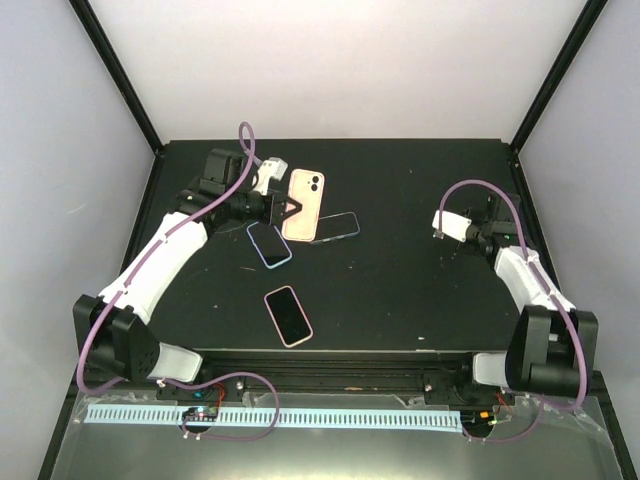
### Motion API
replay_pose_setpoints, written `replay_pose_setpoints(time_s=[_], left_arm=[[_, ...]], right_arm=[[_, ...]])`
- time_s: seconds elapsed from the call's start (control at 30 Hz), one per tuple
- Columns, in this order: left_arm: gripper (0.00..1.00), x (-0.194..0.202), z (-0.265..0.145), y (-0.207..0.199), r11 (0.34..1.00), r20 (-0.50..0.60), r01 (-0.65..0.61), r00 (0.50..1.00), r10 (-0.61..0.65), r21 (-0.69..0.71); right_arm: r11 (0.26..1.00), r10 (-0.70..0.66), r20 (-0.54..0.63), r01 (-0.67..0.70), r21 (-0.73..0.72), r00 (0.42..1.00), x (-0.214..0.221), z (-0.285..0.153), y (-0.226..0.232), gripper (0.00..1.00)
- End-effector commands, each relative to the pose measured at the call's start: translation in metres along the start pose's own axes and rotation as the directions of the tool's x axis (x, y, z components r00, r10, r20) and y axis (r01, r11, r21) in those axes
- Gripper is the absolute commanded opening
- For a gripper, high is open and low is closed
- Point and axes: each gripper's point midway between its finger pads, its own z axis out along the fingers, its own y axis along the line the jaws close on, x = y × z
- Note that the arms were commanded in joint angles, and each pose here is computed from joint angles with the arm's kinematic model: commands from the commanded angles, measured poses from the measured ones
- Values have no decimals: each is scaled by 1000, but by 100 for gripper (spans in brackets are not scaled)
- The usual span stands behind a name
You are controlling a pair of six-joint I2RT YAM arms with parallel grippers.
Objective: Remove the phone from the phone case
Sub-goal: Place the phone at the center of the board.
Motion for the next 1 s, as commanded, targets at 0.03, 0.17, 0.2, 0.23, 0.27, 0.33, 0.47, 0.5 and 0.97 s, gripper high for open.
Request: replay_pose_setpoints(time_s=[0.03, 0.17, 0.2, 0.23, 0.27, 0.33, 0.47, 0.5, 0.97], left_arm=[[2, -4, 2, 1, 1000, 17, 11, 1000, -11, 15], [2, -2, 5, 4, 1000, 13, 20, 1000, -20, 13], [2, 0, 5, 5, 1000, 11, 24, 1000, -24, 12], [1, 1, 7, 6, 1000, 10, 27, 1000, -27, 12], [2, 1, 7, 7, 999, 8, 29, 1000, -29, 12], [2, 2, 8, 8, 999, 7, 32, 999, -33, 11], [2, 3, 10, 9, 999, 3, 38, 999, -38, 10], [2, 3, 10, 10, 999, 2, 40, 999, -40, 10], [2, 6, 18, 16, 998, -17, 63, 998, -63, 6]], right_arm=[[973, -196, 17, 192, 128, 980, 4, 20, -49, 1], [958, -238, -17, 238, 159, 971, 20, 35, -64, 2], [955, -247, -19, 247, 163, 969, 21, 40, -65, 3], [953, -256, -19, 255, 165, 967, 22, 44, -66, 3], [950, -258, -29, 259, 172, 966, 28, 47, -68, 4], [946, -265, -44, 269, 182, 963, 39, 52, -71, 4], [937, -290, -42, 293, 188, 956, 46, 64, -71, 5], [938, -293, -36, 294, 184, 955, 46, 66, -69, 6], [926, -354, -7, 351, 140, 935, 56, 97, -42, 17]])
